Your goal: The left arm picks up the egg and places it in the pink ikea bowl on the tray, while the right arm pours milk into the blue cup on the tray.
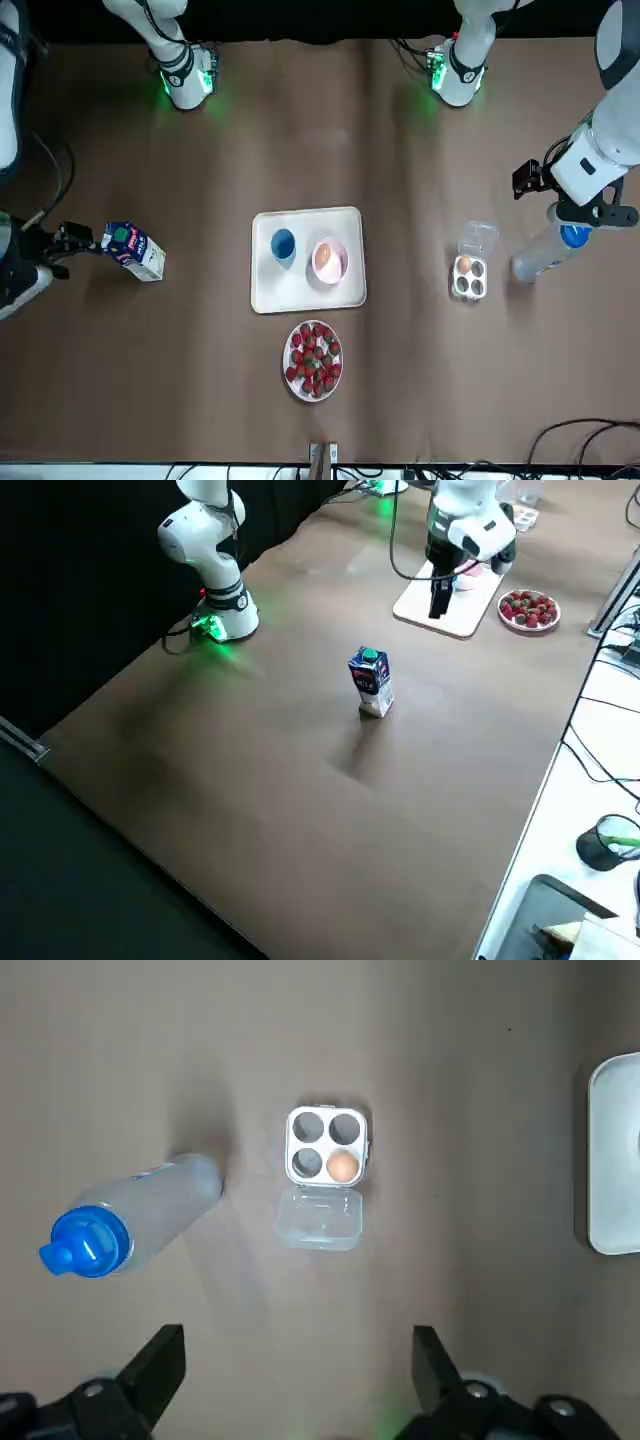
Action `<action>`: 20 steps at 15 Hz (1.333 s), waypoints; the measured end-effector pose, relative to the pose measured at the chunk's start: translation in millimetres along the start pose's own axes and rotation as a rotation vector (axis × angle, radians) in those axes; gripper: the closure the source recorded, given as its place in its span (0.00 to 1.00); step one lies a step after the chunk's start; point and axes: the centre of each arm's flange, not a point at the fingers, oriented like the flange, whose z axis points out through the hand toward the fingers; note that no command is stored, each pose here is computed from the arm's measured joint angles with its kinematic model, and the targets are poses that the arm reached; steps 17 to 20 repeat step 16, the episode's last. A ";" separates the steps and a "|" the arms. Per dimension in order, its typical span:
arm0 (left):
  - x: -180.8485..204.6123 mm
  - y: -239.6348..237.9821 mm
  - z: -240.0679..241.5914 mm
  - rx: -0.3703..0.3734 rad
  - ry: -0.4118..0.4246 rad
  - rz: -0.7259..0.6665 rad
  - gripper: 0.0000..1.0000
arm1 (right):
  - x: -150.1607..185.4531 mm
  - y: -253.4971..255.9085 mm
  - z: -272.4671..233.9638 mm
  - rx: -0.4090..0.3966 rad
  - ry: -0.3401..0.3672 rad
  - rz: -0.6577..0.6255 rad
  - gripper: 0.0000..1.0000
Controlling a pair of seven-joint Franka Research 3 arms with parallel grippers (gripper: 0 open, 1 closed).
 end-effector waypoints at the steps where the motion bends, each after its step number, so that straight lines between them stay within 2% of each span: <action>1: 0.0 -0.1 0.0 0.000 0.000 0.002 0.00 | -0.9 -4.5 -6.5 -0.008 0.007 0.035 0.00; 4: 0.0 -1.2 0.1 0.000 0.000 0.010 0.00 | -3.1 -19.7 -23.1 -0.020 0.027 0.162 0.00; 7: 0.0 -2.1 0.1 0.000 0.000 0.016 0.00 | -0.6 -37.0 -30.0 -0.066 0.020 0.239 0.00; 10: 0.0 -1.0 0.0 0.000 0.000 0.019 0.00 | -0.2 -48.8 -37.0 -0.090 0.023 0.252 0.00; 20: 0.0 1.1 -0.2 0.000 0.000 0.023 0.00 | -14.4 -50.9 -44.5 -0.094 0.018 0.277 0.00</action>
